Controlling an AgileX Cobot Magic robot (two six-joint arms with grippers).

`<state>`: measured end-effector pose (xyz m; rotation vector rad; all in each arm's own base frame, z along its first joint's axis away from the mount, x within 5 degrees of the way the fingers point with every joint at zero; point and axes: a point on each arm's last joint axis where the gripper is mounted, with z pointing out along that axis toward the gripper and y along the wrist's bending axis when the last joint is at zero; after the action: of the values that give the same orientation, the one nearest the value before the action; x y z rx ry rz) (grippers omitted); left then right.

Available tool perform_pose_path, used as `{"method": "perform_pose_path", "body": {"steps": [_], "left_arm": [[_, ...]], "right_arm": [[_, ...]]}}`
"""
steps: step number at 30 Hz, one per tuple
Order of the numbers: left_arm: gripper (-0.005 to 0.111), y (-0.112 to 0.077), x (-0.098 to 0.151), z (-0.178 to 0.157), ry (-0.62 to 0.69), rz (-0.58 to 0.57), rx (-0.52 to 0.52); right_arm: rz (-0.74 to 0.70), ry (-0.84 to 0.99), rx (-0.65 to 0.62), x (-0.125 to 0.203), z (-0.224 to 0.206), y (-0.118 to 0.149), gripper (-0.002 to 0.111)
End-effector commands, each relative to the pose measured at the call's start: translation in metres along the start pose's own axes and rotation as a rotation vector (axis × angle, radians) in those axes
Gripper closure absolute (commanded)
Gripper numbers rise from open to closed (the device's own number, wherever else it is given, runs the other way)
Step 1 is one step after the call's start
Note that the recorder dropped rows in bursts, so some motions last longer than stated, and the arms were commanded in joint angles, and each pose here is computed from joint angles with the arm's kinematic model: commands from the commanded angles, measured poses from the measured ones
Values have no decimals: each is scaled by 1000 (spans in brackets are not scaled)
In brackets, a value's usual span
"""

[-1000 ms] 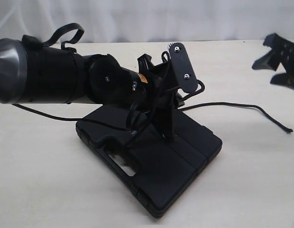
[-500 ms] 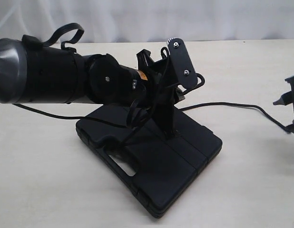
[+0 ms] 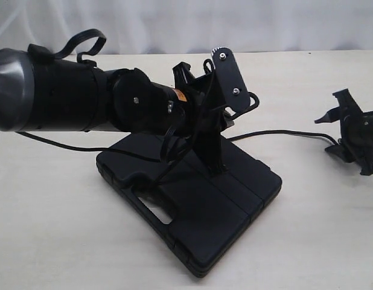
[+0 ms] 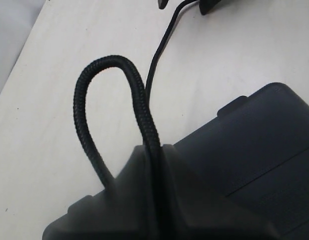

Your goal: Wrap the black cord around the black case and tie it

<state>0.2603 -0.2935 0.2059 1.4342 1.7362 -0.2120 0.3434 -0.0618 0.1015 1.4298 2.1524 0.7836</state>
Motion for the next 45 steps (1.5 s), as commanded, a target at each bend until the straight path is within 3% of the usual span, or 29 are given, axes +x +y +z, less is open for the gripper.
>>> {"method": "perform_pose_path", "body": {"steps": [1, 6, 13, 19, 26, 29, 31, 36, 41, 45], "left_arm": [[107, 2, -2, -3, -16, -14, -20], [107, 2, -3, -3, -20, -13, -28], [107, 2, -2, -3, -16, -13, -20], [107, 0, -2, -2, -7, -13, -4], [107, 0, -1, -2, -5, -13, 0], [107, 0, -2, -2, -6, -13, -2], [107, 0, -2, -2, -6, -13, -2], [107, 1, -3, -3, -12, -15, -10], [107, 0, -2, -3, -8, -17, -2], [107, 1, -3, -3, -14, -17, -14]], "right_arm": [[-33, -19, 21, -10, 15, 0, 47], [-60, -39, 32, -18, 24, 2, 69], [-266, 15, 37, -27, 40, 11, 104], [-389, -12, 27, -37, 37, 27, 104], [-558, -220, 94, -55, 5, 48, 104], [-549, -160, 74, -51, 13, 46, 103], [-544, -40, 7, -44, 22, 50, 95], [-453, 94, -48, -33, 31, 53, 54], [-384, 82, 130, -34, 34, 39, 52], [-337, 28, 159, -38, 35, 37, 52]]}}
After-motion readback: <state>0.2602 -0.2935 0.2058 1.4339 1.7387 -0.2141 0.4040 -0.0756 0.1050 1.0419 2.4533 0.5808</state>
